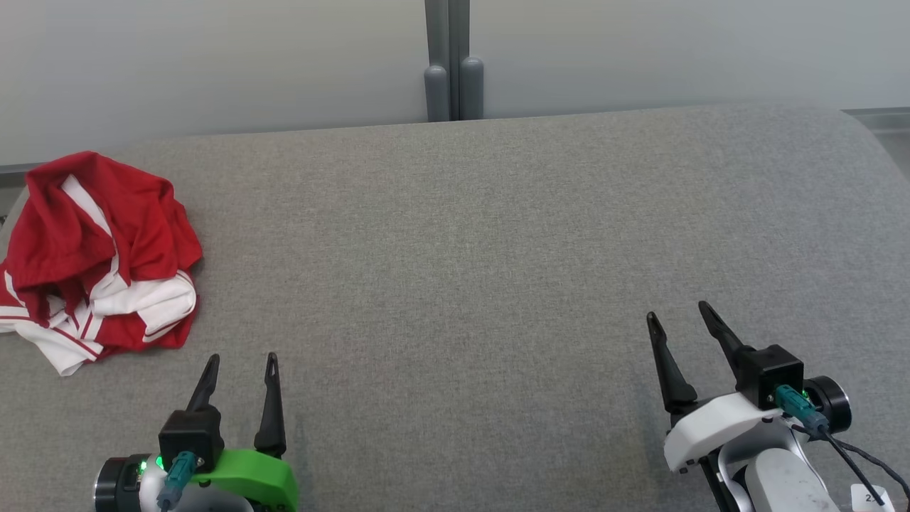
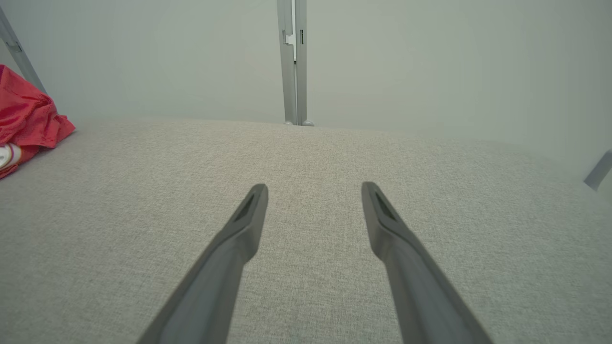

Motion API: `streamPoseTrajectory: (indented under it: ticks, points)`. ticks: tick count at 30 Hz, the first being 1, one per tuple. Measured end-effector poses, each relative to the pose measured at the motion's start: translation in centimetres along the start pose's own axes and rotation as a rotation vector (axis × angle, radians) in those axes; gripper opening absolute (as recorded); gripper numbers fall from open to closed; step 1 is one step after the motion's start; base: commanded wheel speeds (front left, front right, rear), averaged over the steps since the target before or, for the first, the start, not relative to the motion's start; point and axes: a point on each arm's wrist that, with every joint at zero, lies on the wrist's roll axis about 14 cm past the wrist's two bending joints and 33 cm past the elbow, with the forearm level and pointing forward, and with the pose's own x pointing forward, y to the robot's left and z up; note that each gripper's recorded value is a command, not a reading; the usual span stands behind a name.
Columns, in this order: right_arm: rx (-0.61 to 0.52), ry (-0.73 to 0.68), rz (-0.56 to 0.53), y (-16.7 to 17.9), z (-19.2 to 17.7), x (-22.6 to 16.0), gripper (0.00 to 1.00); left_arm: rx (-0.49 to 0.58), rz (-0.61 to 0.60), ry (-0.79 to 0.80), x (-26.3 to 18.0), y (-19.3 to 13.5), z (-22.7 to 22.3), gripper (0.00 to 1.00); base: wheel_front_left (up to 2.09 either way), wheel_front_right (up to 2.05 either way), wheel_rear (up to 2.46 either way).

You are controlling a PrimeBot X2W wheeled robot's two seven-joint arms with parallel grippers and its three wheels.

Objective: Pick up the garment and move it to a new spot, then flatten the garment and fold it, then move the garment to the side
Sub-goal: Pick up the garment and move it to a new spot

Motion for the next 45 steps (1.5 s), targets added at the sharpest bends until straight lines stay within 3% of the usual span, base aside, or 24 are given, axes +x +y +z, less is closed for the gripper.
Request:
streamPoseTrajectory:
  ticks: [15, 21, 45]
  points:
    - [-0.033, 0.011, 0.040, 1.2, -0.5, 0.9, 1.00, -0.010, 0.102, 0.026, -1.1, 2.8, -1.0, 1.00, 0.00, 0.00, 0.00]
    - [0.005, -0.012, 0.072, 2.5, 0.0, 2.0, 1.00, -0.030, 0.219, 0.013, -2.0, 5.6, -0.7, 1.00, 0.00, 0.00, 0.00]
    - [-0.051, 0.055, 0.458, 14.5, -2.8, 5.9, 1.00, -0.033, 0.553, 0.041, -9.8, 14.2, -1.5, 1.00, 0.00, 0.00, 0.00]
